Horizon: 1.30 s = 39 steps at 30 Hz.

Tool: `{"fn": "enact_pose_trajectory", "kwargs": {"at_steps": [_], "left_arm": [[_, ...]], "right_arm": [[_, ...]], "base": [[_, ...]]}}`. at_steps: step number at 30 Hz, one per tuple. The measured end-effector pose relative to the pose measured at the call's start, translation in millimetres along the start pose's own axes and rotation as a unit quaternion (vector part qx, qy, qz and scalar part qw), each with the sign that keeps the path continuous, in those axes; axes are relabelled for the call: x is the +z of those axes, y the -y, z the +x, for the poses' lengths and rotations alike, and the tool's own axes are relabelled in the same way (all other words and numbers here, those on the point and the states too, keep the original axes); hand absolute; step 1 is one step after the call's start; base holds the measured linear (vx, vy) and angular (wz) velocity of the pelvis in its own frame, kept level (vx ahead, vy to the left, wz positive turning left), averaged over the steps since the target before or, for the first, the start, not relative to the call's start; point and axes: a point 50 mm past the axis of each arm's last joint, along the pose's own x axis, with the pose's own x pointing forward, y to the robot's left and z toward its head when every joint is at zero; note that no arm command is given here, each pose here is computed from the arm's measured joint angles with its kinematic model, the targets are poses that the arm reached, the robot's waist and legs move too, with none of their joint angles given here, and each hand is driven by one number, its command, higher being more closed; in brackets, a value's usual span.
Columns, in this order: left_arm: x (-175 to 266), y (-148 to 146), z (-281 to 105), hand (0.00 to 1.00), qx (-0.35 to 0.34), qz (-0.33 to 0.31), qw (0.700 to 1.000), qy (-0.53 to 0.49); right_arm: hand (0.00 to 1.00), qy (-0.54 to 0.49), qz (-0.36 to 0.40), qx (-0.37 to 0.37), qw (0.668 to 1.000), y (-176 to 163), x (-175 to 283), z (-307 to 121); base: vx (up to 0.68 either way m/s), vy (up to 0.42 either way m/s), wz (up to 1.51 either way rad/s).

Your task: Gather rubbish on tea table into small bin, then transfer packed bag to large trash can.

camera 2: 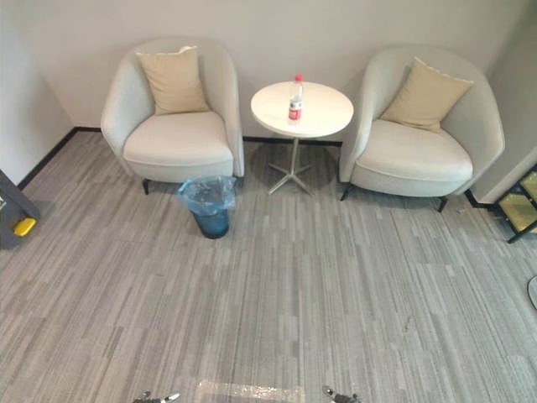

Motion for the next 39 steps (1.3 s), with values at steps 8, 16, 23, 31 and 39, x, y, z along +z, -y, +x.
{"fn": "enact_pose_trajectory", "kwargs": {"at_steps": [8,16,23,31,39], "left_arm": [[-0.2,0.4,-0.1,0.00,-0.001,0.002,1.000,0.000],[-2.4,0.8,-0.1,0.00,-0.003,0.010,1.000,-0.007],[-2.3,1.0,-0.1,0.00,-0.005,0.013,1.000,-0.007],[3.9,5.3,0.8,0.00,-0.013,0.022,1.000,-0.001],[17.0,2.3,1.7,0.00,0.001,-0.026,0.999,0.019]], "right_arm": [[0.00,-0.003,0.000,0.004,1.000,-0.8,0.1,0.3],[0.00,-0.002,0.000,0.007,1.000,-0.7,0.3,0.4],[0.00,-0.001,-0.004,0.012,1.000,-1.8,1.1,0.4],[0.00,0.007,0.016,0.015,1.000,-3.4,6.8,0.6],[0.00,0.016,0.039,0.018,0.999,-5.3,9.5,-0.2]], "base": [[-0.03,-0.029,-0.02],[-0.02,-0.031,-0.01],[0.00,-0.006,-0.01],[-0.01,-0.036,-0.15],[0.04,-0.087,-0.15]]}}
